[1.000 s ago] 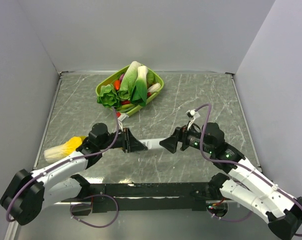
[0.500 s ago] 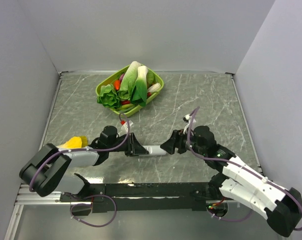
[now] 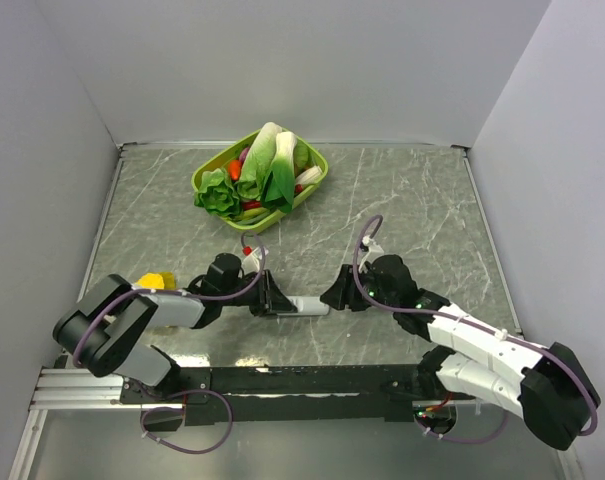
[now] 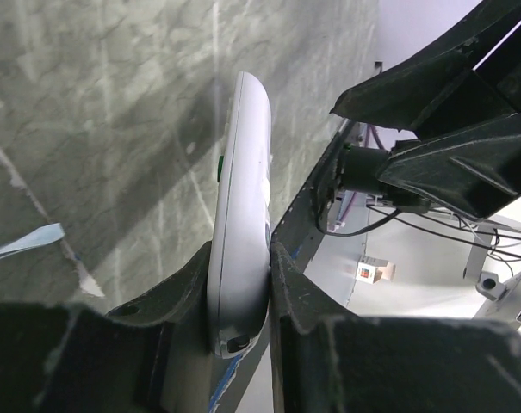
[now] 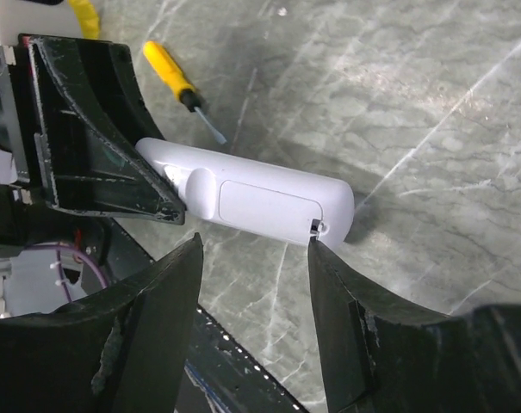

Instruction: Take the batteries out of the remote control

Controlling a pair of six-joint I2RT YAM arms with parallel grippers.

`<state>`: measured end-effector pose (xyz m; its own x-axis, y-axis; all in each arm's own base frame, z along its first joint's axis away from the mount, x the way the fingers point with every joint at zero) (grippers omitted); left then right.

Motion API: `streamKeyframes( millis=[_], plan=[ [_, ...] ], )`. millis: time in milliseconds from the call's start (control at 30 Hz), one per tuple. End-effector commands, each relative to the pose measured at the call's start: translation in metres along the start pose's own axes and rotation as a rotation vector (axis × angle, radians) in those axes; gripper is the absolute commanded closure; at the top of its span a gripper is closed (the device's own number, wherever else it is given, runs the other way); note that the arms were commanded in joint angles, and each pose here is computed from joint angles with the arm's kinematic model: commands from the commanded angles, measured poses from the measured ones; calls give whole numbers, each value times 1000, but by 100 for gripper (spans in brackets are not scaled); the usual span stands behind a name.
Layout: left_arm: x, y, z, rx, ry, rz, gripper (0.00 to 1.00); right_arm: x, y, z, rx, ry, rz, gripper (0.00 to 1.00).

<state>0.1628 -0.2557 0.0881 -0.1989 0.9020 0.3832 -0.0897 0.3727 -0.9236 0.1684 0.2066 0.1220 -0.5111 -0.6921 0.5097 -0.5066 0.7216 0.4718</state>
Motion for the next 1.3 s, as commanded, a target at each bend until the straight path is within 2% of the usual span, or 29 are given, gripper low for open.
streamKeyframes(
  millis=[0,600,1267],
  plan=[
    [-6,-10,-4,-41,-1,49,99,-9,0,-5,-27,-52,-16,41],
    [-7,2,-2,-20,-8,4,99,-39,-15,15,-84,21,7,42],
    [-9,5,0,-5,-3,-18,99,-40,-11,27,-121,35,-53,45]
  ],
)
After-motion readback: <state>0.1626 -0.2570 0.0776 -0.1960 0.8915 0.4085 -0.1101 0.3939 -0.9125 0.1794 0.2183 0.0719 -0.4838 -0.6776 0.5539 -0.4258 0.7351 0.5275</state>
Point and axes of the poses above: each gripper's point midway between its finger pads, its own x axis back along the fingers, its own y axis along the line the jaws close on, z = x × y, the point moved 4 cm from there along x, back along the fingers, and after that the axes turned 15 degrees about x, right-handed, at the moved point
